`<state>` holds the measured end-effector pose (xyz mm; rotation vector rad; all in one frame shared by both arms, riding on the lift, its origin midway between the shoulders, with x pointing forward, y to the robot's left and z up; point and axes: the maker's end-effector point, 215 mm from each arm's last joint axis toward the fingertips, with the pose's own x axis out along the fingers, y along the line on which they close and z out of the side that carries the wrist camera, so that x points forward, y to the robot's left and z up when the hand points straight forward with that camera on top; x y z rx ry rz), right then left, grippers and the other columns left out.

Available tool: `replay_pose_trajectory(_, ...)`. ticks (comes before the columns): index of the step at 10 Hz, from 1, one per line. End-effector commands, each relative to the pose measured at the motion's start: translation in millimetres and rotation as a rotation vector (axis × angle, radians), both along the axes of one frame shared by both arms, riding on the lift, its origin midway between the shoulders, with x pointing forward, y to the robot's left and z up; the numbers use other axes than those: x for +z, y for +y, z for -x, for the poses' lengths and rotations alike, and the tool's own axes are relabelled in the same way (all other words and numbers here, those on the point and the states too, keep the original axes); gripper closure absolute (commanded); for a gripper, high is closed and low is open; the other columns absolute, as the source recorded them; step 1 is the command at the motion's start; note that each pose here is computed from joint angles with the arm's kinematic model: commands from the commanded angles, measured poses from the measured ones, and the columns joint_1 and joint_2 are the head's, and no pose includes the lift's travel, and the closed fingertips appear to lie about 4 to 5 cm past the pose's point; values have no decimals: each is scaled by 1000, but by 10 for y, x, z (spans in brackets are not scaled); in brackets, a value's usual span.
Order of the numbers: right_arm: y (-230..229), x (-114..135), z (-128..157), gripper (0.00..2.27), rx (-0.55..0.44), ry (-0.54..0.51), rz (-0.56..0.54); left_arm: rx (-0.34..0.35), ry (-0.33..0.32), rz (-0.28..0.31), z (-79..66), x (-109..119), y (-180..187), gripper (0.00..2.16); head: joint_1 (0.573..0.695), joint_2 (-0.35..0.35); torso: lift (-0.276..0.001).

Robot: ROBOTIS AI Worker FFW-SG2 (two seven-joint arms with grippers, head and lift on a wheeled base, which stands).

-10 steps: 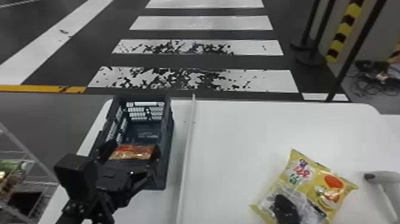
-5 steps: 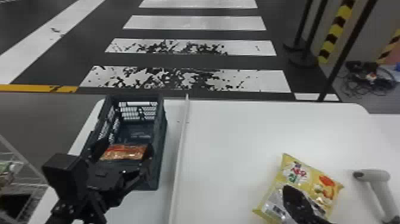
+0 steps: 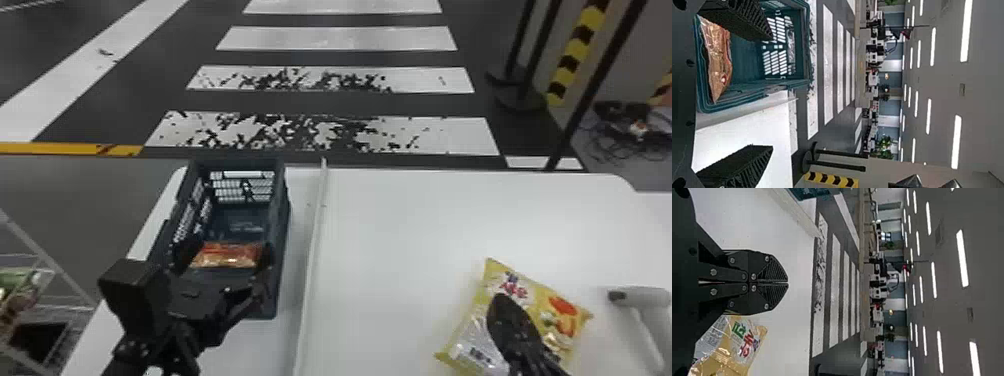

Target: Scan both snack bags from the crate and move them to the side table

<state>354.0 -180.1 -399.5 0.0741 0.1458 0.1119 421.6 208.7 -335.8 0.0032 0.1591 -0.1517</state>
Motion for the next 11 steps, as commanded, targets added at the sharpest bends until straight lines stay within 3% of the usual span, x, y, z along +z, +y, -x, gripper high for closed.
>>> replay_pose_trajectory(1, -136, 133, 40, 2243, -152, -83, -106, -10, 2, -1, -7, -11, -50, -1, 695, 53, -95)
replay_pose_trajectory(2, -312, 138, 60, 2243, -308, -108, -138, -9, 8, -3, -3, -54, -44, -1, 695, 25, -95)
replay_pose_trajectory(3, -363, 25, 34, 2243, -392, -87, -144, -12, 14, -8, 3, -90, -39, -1, 695, -11, -95)
replay_pose_trajectory(4, -281, -135, -3, 2243, -395, -51, -151, -12, 17, -12, 5, -114, -28, -1, 695, -30, -95)
replay_pose_trajectory(7, 48, -564, 6, 2243, -357, 54, -135, -9, 15, -12, 5, -150, -5, -1, 695, 16, -95)
replay_pose_trajectory(11, 30, -991, 205, 2243, -376, 153, -71, -3, -3, 5, 10, -104, -17, -1, 695, 55, -95)
